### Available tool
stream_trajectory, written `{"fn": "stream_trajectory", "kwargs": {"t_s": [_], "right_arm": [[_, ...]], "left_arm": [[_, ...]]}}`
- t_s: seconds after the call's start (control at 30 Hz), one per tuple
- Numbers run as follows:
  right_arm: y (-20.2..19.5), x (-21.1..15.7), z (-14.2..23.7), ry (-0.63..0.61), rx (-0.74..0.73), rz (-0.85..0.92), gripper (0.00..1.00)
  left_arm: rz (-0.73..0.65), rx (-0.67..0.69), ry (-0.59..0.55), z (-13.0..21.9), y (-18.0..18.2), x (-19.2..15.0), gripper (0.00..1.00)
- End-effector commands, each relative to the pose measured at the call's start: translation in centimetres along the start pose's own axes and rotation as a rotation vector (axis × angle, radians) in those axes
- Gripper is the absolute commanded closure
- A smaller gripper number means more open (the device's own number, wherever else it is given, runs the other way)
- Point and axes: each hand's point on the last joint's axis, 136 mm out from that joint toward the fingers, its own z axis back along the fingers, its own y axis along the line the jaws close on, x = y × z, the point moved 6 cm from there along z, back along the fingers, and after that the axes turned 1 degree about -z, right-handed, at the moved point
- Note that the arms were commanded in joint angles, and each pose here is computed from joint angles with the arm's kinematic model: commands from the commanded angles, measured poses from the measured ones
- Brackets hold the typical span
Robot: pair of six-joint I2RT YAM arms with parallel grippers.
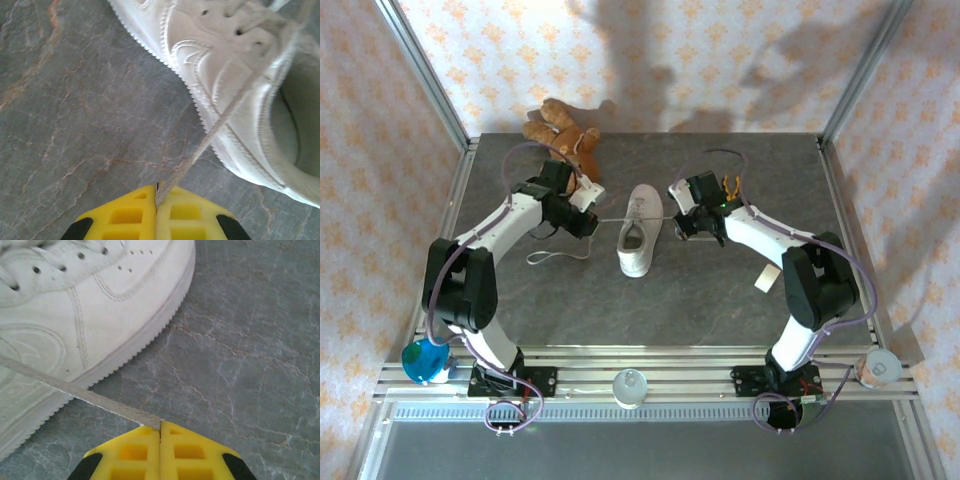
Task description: Tie the shoes
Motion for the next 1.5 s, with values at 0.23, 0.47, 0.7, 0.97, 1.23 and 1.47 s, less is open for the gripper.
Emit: {"fn": "stream_trajectory", "kwargs": {"t_s": [0.23, 0.47, 0.7, 0.97, 1.23, 1.47], "right_arm": [[-3.1, -2.7, 1.0, 0.108, -0.09, -0.136, 1.0], [-2.8, -2.1, 1.4, 0.072, 0.053, -0.199, 1.0], [0.8, 0.4, 3.3, -0.058, 0.196, -0.112, 0.68], [5.6, 3.7, 4.8, -0.235, 0.291, -0.014, 0.51], [6.4, 6.2, 3.6, -0.28, 0.367, 0.011, 0.46], [6.9, 6.8, 2.1, -0.296, 0.42, 0.036, 0.45]], "left_arm": [[0.124, 0.067, 0.1, -0.2, 3.0, -2.3, 1.0], [0.152, 0.036, 0.067, 0.9, 1.5, -2.6, 1.0], [0.095, 0.007, 0.031, 1.4, -1.3, -0.6, 1.0], [0.054, -0.066, -0.143, 3.5, -3.8, 3.6, 1.0], [-0.052, -0.189, -0.301, 3.9, -6.4, 8.4, 1.0], [-0.095, -0.295, -0.346, 3.4, -7.5, 11.1, 1.0]]}}
